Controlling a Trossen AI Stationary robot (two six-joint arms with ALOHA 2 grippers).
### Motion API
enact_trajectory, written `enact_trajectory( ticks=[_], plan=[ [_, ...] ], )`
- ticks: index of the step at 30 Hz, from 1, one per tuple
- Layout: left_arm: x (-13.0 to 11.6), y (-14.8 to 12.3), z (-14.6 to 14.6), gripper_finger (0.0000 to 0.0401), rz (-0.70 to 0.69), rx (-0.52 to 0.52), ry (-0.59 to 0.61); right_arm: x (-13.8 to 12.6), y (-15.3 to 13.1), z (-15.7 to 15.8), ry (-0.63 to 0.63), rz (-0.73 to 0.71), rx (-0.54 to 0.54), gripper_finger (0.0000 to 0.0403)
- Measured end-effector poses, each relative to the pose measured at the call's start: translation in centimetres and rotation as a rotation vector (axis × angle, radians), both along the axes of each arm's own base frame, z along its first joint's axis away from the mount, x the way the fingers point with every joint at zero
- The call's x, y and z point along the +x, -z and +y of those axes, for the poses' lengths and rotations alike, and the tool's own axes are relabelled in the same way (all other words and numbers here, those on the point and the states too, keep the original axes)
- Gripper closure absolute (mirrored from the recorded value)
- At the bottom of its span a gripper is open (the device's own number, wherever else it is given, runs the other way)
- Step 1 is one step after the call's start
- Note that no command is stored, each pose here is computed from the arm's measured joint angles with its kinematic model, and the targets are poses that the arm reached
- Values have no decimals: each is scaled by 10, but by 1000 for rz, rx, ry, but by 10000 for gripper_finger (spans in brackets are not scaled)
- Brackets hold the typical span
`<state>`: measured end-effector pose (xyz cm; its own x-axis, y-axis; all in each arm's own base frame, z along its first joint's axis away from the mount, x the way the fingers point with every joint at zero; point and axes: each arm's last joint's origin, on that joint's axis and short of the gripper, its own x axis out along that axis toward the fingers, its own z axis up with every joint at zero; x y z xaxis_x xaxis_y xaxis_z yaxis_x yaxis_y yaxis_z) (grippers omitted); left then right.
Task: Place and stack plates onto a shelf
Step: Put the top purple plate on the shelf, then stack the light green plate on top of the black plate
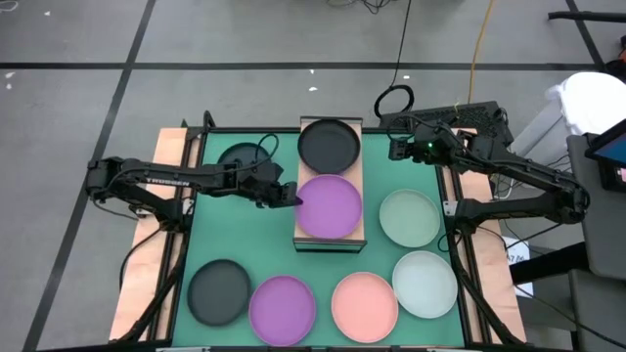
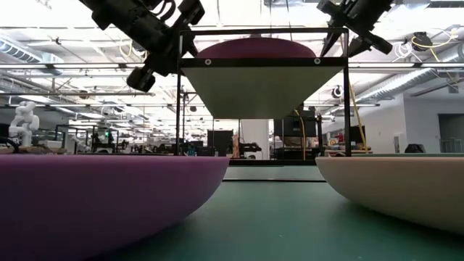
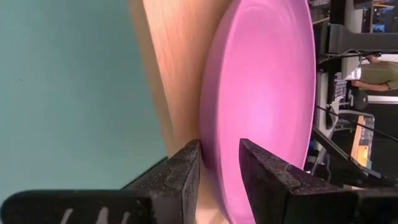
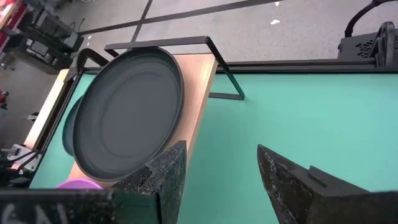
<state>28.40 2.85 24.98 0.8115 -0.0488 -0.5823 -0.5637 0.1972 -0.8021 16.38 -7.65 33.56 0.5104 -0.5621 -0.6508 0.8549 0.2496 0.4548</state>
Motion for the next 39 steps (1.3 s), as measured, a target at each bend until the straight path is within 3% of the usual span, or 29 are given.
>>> enact_trajectory(
  ticks=[18,23,30,34,39],
  plan=[
    [1,-1,0,280,-15,23,35,-12,13,7,15,117,158,222],
    [-4,-6,0,237,-23,47,16,-14,22,9,17,134,238,222],
    [-11,-15,4,161,-54,59,20,-15,58,13,68,157,429,222],
    [-18,-22,6,151,-67,55,17,-15,76,14,123,155,490,222],
    [-28,-33,7,151,-97,68,13,-18,88,15,124,193,490,222]
  ],
)
